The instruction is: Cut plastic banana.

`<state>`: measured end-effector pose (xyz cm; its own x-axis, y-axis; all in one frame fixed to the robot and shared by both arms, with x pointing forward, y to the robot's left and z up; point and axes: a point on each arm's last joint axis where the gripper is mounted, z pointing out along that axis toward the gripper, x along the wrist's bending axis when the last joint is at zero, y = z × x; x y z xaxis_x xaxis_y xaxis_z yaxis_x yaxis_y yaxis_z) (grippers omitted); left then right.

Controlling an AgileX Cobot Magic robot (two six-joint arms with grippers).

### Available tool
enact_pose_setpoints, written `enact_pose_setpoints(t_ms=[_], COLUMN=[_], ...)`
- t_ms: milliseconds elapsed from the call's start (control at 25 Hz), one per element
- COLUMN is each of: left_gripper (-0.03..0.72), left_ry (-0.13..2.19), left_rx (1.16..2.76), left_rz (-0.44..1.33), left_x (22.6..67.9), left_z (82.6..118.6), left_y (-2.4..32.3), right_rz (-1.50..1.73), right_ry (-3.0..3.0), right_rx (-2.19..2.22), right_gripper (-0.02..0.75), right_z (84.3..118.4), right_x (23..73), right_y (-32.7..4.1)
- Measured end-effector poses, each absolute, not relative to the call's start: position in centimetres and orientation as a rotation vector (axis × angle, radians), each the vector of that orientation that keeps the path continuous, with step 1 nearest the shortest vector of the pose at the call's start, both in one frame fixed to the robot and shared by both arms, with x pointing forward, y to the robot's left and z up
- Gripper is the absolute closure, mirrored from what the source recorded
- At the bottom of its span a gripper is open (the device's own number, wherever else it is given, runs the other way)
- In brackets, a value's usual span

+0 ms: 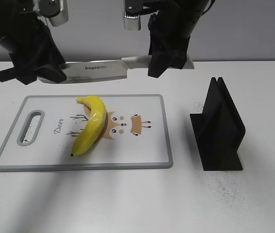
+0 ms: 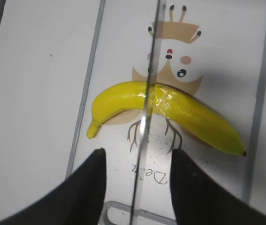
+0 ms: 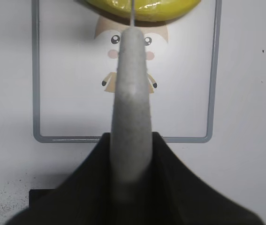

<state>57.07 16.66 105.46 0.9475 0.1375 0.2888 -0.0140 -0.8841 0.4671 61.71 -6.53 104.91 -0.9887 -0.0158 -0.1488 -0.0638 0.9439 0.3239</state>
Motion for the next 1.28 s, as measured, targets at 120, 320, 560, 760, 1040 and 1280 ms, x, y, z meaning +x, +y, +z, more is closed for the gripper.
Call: enact_pose_setpoints(t_ms=[120,320,560,760,1040,1280], left_gripper=[0.33,0.624,0.693,0.693,0.696,0.696], left_ry=[0.102,0.115,0.108,0.116,0.135,0.187], left_rx=[2.613,2.609,2.617,2.632,2.685,2.749], left_rz=[0.477,0.488,0.508,0.495,0.416,0.292], left_x=[57.5,57.6,58.0,58.6,59.9,61.7], left_z=[105.4,105.4,105.0,103.8,100.3,94.0], left_y=[16.6,16.6,16.7,16.5,16.3,16.1], right_rz=[0.511,0.525,0.523,0.507,0.465,0.409], right_ry=[2.956,2.928,2.88,2.885,2.961,3.071], right_rx=[-0.058,-0.051,-0.055,-0.053,-0.022,0.028], right_gripper=[0.581,0.581,0.58,0.58,0.579,0.577], right_z=[104.9,105.0,104.9,103.9,99.8,93.2], right_x=[61.7,61.9,62.4,62.9,63.9,65.0], right_y=[-6.5,-6.4,-6.3,-6.1,-5.5,-4.9])
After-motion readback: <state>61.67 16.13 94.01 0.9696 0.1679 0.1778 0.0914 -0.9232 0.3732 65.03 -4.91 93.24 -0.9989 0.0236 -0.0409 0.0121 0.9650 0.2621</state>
